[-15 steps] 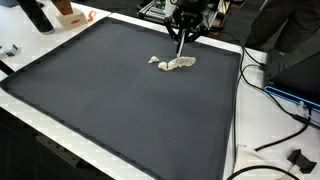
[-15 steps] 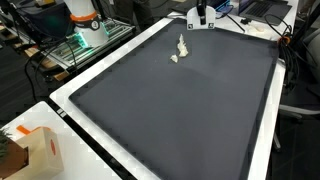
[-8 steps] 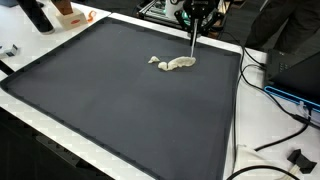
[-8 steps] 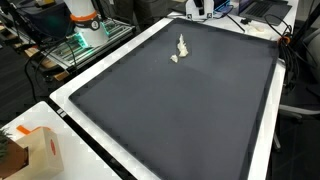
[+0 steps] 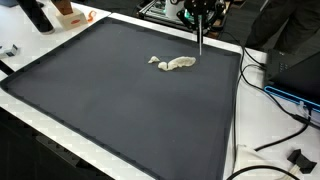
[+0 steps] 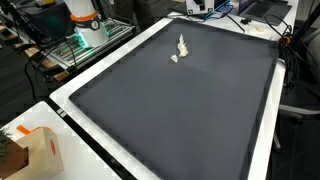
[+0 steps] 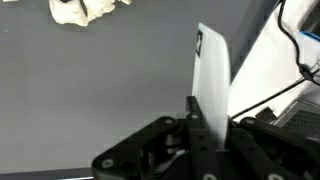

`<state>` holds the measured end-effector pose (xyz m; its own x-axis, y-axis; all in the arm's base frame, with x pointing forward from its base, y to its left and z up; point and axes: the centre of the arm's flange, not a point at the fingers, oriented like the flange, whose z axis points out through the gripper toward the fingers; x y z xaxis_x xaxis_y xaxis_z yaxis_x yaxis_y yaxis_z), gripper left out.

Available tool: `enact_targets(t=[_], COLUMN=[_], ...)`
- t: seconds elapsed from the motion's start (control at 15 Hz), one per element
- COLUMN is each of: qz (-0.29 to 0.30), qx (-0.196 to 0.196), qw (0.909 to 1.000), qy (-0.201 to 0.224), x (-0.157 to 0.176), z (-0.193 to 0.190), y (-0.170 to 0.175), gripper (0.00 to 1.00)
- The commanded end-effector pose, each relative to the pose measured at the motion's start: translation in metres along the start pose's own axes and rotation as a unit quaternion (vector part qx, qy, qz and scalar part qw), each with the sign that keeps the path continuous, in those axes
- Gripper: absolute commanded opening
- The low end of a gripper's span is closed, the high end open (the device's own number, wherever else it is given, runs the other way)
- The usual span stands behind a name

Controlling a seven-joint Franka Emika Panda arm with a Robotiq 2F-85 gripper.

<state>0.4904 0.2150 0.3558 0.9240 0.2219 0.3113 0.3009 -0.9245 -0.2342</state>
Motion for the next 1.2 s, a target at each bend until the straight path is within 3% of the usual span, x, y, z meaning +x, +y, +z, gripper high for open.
enact_targets(t=[0.0, 0.4, 1.13], qz=[0.000, 0.032, 0.097], qx=[0.032, 0.076, 0.120], qw=[0.9995, 0.9965, 0.9880], qy=[0.008, 0.012, -0.010], x=[-0.015, -0.027, -0.078], z=[-0.005, 0.001, 0.017], y=[0.017, 0.044, 0.091], gripper=[0.01, 0.01, 0.01])
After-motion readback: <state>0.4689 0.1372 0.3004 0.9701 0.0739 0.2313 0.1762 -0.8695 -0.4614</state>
